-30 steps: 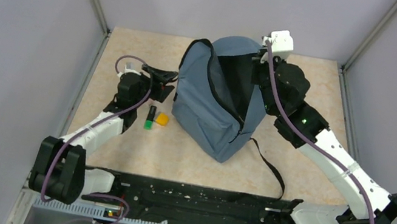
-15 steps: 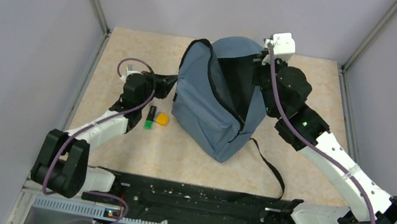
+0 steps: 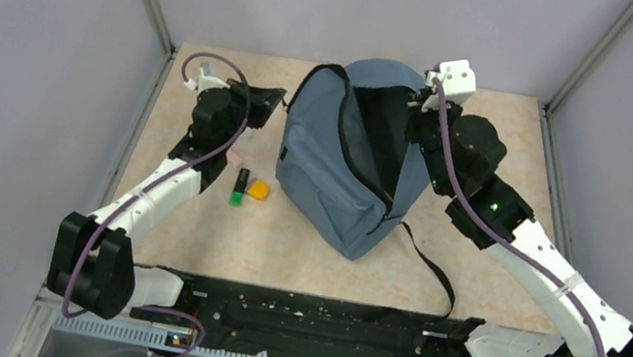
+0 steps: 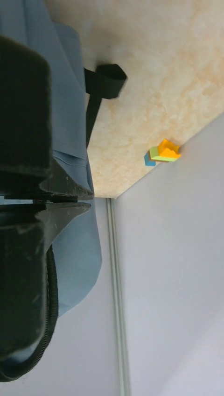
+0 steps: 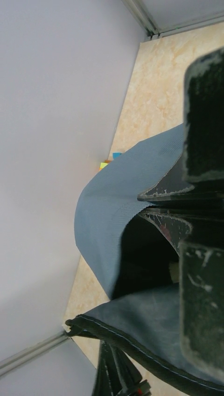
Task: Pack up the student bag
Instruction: Zip the student bag at the center of the board.
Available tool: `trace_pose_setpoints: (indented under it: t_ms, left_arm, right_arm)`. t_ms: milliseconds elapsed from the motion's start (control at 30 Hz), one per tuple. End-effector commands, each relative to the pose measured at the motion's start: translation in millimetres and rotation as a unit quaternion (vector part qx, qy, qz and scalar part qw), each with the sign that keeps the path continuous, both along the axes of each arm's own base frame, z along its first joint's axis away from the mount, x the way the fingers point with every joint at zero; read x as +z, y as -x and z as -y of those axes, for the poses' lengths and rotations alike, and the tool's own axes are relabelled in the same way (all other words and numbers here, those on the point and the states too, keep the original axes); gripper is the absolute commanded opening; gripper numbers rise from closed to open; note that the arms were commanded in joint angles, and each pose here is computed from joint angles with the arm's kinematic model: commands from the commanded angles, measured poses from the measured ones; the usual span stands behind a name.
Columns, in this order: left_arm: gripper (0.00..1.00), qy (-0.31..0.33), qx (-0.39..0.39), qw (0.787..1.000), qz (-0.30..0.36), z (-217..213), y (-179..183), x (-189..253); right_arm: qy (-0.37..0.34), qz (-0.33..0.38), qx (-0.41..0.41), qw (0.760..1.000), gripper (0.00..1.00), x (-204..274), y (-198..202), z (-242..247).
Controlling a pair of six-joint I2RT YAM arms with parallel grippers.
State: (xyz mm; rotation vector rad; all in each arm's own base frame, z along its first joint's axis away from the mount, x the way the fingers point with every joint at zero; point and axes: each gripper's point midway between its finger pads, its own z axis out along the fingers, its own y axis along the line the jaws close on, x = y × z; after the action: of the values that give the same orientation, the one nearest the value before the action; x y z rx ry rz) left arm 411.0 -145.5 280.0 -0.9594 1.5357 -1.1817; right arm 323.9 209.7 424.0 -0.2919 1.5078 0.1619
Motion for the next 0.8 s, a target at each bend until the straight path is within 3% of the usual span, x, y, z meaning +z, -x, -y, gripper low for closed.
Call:
trace_pose_setpoints:
  t_ms: [0,200,333,467,767]
  left_arm:
    - [0.00,-0.091,-0.030,0.984,0.149,10,-4,101]
    - [0.00,-0.149,-0.082,0.952,0.254,33,14,164]
    - [0.00,-0.208,-0.056,0.935,0.284,27,25,188]
    - [0.00,-0.206,-0.030,0.927,0.313,18,34,212]
    - [0.00,-0.184,-0.056,0.922,0.334,35,37,249]
  right_arm:
    - [-0.025,0.019,0.010,0.999,0.00,18,8,7]
    - [-0.018,0.011,0.016,1.000,0.00,12,5,1]
    - [-0.019,0.009,0.015,1.000,0.00,12,2,-1]
    - [-0.024,0.009,0.020,0.999,0.00,15,2,-5]
    - [-0.027,0.004,0.027,0.999,0.00,14,0,-11]
